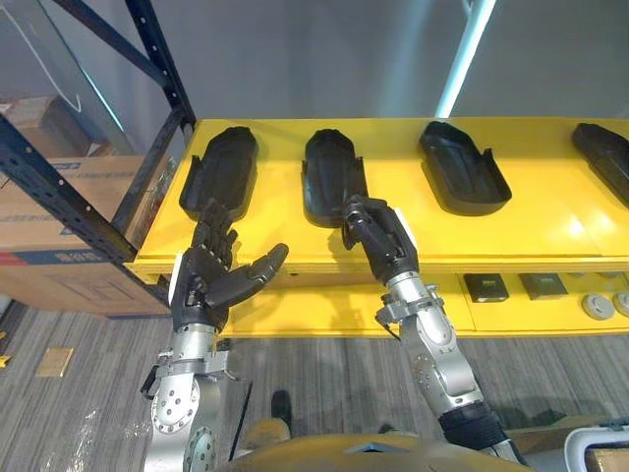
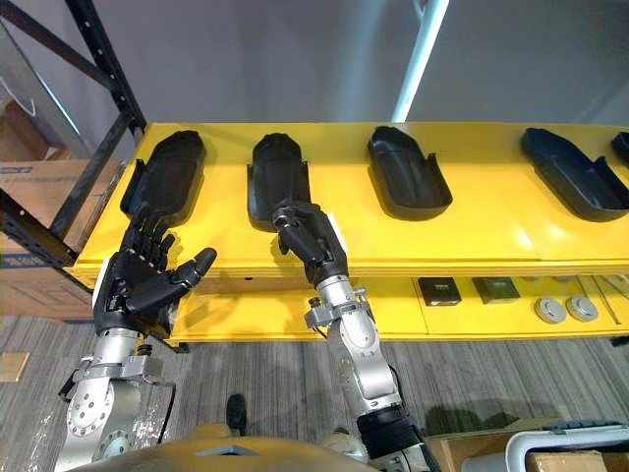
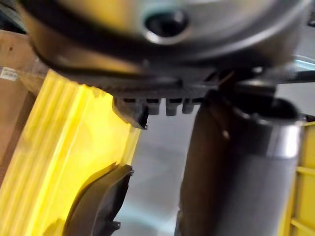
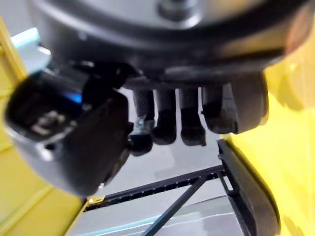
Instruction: Walk over and take three plastic housings, then place them on the shelf
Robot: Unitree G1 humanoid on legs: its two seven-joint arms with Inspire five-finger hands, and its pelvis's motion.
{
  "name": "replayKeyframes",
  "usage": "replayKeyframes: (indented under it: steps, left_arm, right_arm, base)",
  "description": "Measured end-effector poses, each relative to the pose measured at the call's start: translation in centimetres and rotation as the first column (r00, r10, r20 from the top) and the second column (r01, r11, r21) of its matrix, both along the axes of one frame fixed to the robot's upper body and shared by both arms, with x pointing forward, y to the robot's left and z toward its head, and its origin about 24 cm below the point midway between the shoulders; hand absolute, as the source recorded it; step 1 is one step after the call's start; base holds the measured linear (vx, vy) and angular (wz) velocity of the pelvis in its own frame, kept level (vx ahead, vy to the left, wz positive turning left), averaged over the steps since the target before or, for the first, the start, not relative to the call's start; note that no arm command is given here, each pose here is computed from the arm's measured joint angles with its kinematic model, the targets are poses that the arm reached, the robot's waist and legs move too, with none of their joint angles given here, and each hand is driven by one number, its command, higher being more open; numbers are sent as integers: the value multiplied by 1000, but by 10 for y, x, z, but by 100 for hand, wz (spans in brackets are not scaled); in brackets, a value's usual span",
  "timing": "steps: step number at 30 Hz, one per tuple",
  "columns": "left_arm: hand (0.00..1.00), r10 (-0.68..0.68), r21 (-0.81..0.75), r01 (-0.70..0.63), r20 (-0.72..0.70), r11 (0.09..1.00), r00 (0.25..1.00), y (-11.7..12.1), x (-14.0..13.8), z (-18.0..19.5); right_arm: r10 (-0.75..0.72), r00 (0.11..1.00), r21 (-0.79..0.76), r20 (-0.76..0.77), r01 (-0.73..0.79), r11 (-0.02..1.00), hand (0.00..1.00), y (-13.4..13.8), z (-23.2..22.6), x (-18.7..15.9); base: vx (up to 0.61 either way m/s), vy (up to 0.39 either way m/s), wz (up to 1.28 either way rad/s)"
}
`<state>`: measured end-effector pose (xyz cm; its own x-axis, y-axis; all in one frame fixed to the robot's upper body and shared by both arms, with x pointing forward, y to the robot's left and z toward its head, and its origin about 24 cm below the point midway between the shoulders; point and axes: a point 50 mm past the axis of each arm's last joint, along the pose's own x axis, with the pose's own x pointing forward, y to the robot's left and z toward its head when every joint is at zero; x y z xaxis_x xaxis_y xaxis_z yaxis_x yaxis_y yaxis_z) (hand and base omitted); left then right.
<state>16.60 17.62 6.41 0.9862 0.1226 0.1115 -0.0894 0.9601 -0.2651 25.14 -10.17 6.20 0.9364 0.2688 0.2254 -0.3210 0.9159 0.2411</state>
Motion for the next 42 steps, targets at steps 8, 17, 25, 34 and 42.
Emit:
replayKeyframes:
  steps: [8,17,25,34,42]
  left_arm:
    - [100,-46,-35,44,-43,998,998,-15,-5,-7]
    - [100,-43,-42,41,-48,998,998,-16,-4,-7]
    - [100,-77,-101,69,-79,992,994,-25,-5,-16]
    - [100,-70,-102,61,-90,993,993,-24,-5,-18]
    - [100,-88,-114,76,-103,991,991,-29,-7,-20]
  right_arm:
    - [-49,999,36,-10,50,998,0,1,4,13]
    - [-79,995,49,-58,82,995,0,2,-5,15]
    - [-103,993,39,-50,105,994,0,3,1,24]
    - [-144,989,11,-19,144,989,0,4,8,29]
    - [-175,985,15,-13,175,985,0,3,13,35]
  base:
    - [-27,1,14]
    - [17,-21,11]
    - [-7,-12,2]
    - [-3,-25,2]
    - [0,0,0]
